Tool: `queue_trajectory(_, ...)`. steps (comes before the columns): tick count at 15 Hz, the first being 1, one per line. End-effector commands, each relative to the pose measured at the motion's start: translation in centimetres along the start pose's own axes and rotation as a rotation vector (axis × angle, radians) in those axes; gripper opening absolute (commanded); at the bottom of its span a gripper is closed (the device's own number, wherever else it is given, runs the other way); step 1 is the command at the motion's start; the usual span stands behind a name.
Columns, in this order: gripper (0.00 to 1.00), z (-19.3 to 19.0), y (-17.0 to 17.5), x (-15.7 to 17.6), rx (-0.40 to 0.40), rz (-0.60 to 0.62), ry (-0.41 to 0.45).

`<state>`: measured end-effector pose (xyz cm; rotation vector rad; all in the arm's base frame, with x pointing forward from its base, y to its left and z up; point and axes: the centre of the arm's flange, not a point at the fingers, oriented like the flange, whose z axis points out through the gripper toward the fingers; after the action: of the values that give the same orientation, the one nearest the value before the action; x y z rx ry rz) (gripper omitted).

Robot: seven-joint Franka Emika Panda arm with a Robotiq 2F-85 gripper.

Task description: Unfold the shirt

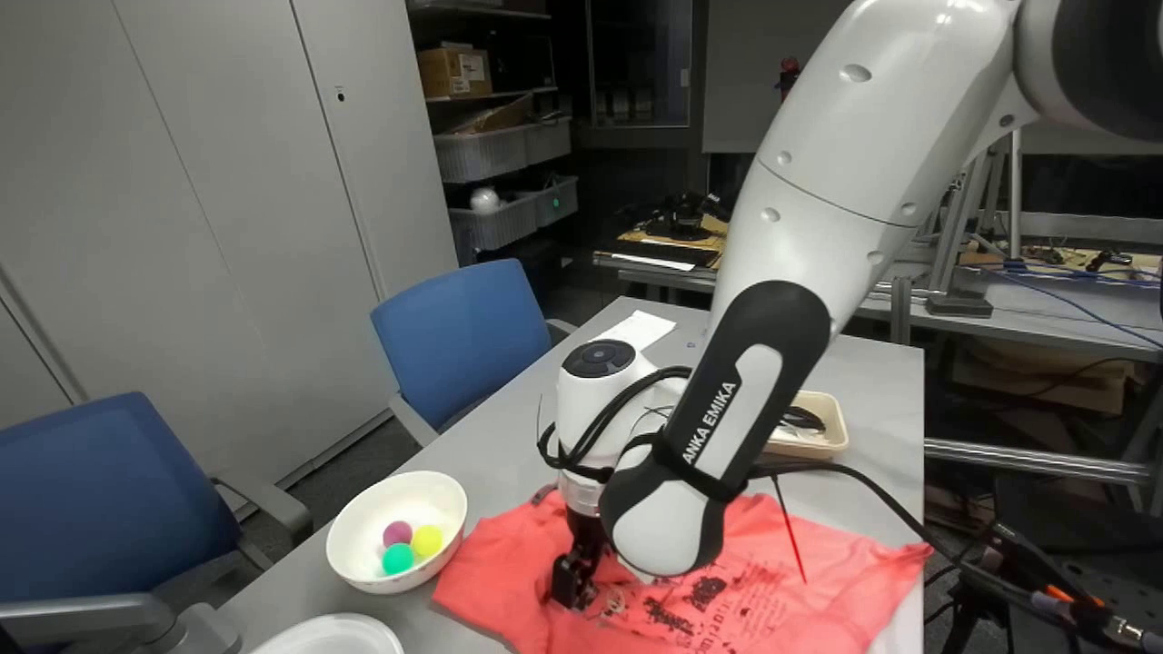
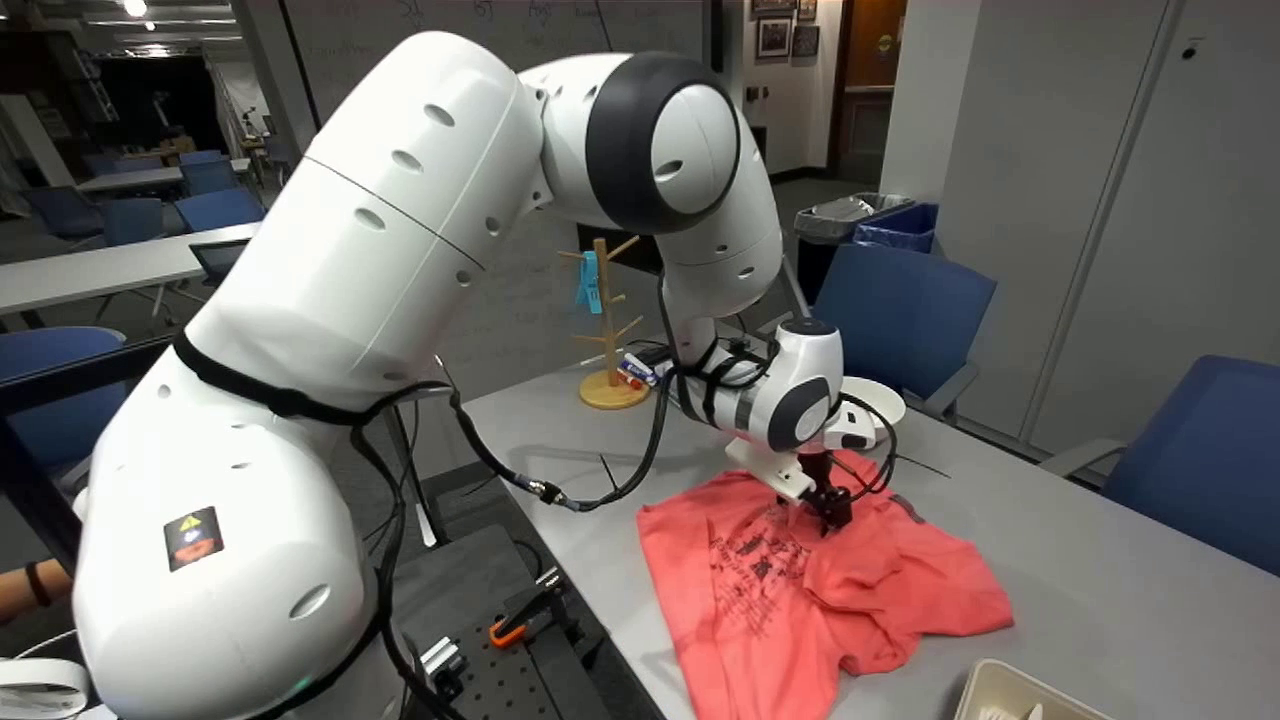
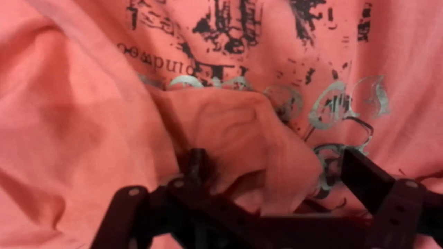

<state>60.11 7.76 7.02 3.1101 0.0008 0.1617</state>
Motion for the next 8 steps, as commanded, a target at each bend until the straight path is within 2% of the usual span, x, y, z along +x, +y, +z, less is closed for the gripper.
queue_trajectory(1,1.0,2.0,-0.8,2.7,0.021,-0.006,-0.01)
queue_trajectory(4,1.0,2.1,-0.9,2.9,0.005,0.014,-0.02)
queue_trajectory(8,1.0,0.2,-0.9,0.9,-0.035,0.046,-0.064)
